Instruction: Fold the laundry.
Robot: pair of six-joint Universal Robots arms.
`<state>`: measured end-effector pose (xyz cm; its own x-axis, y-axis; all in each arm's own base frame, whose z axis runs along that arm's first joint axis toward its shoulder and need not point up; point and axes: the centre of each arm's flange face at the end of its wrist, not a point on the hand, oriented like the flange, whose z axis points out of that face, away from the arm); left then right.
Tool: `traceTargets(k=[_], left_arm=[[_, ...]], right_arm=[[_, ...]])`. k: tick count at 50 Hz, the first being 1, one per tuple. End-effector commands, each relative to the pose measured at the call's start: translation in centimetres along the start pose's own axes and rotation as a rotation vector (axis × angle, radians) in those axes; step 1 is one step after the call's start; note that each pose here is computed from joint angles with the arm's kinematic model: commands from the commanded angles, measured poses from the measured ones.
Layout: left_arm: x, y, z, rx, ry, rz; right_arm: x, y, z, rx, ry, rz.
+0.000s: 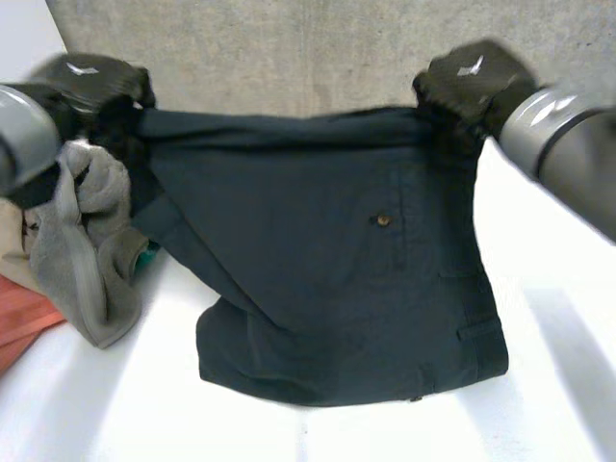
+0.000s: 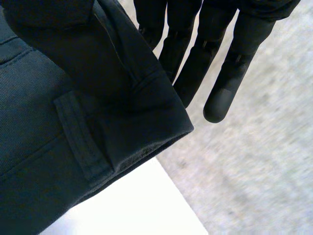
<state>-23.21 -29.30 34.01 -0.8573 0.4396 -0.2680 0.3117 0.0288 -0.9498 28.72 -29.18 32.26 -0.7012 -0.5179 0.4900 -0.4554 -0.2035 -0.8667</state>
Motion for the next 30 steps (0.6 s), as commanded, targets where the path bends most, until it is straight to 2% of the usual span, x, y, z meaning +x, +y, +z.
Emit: traceTargets(k=[1, 5, 6, 10, 12, 17, 21, 27, 30], left_arm=[[0.3, -1.5, 5.0, 0.205, -0.008, -0.002], [-1.8, -6.8, 5.5, 0.498, -0.123, 0.001], [-2.8, -9.2, 5.0, 0.628, -0.187, -0.004], [-5.0, -13.4, 3.2, 0.878, -0.312, -0.037], [-5.2, -14.0, 2.7, 0.912, -0.309, -0.045], [-4.3, -12.0, 3.2, 0.806, -0.234, -0.062], [-3.5, -8.1, 4.6, 0.653, -0.203, -0.077], [-1.8, 0.2, 6.8, 0.428, -0.16, -0.088], [0.2, 4.7, 7.3, 0.313, -0.107, -0.081]], right_arm=[[0.0, 1.0, 4.3, 0.108, 0.156, 0.027], [3.0, -3.3, 5.0, 0.367, 0.346, 0.091], [4.4, -5.5, 4.6, 0.498, 0.41, 0.118], [6.4, -9.5, 3.1, 0.752, 0.498, 0.149], [6.5, -10.1, 2.9, 0.787, 0.497, 0.146], [5.1, -9.4, 3.2, 0.738, 0.408, 0.13], [3.9, -7.2, 4.2, 0.647, 0.347, 0.131], [0.0, -0.9, 6.1, 0.418, 0.221, 0.118], [-2.6, 3.0, 6.6, 0.286, 0.148, 0.08]])
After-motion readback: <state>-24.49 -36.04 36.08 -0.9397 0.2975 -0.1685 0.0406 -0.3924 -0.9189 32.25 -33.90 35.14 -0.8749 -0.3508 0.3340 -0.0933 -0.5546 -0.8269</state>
